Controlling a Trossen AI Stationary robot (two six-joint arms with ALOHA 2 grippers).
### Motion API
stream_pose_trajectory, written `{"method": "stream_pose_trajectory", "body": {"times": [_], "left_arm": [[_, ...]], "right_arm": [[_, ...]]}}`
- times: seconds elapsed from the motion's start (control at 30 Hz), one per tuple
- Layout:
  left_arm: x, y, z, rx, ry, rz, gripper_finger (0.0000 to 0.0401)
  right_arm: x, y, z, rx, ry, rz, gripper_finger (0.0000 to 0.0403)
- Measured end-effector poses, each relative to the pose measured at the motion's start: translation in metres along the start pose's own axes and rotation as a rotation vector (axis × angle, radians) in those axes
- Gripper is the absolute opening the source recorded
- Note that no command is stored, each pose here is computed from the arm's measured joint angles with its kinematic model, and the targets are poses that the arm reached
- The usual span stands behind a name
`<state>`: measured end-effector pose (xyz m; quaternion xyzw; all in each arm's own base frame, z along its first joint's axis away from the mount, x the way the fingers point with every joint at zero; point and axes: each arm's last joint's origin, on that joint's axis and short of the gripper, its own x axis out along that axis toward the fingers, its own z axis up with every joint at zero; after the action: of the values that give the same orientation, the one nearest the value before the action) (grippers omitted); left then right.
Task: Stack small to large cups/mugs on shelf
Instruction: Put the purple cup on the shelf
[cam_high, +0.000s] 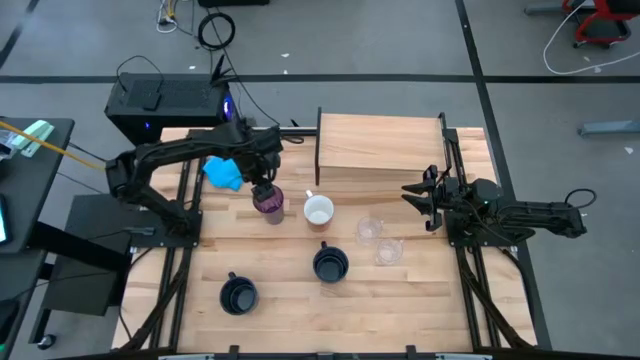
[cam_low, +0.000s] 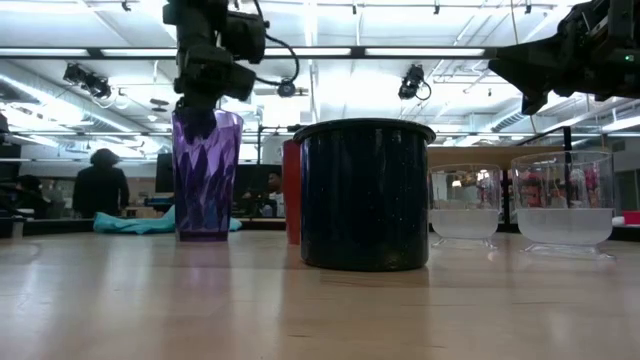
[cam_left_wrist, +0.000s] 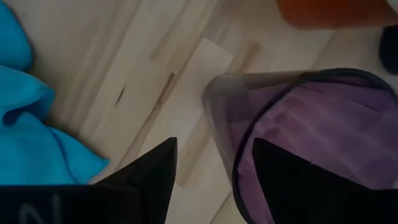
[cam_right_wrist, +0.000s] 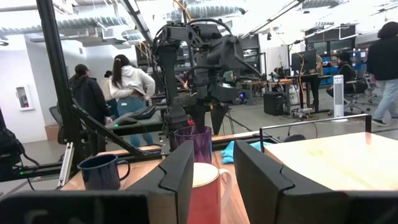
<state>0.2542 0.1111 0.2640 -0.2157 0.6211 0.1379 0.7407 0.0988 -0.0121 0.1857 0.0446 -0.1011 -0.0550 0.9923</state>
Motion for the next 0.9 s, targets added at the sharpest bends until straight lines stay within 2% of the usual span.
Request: {"method": "stream_pose_trajectory", "body": {"times": [0.5, 0.9], "left_arm": [[0.034, -0.005, 0.014, 0.046, 0.094, 0.005, 0.0188], [0.038, -0.016, 0.019, 0.099, 0.040, 0.022, 0.0155]], "right_arm": [[0.000, 0.000, 0.000, 0.000, 0.000, 0.000, 0.0122], [0.000, 0.000, 0.000, 0.000, 0.001, 0.000, 0.0122]]}}
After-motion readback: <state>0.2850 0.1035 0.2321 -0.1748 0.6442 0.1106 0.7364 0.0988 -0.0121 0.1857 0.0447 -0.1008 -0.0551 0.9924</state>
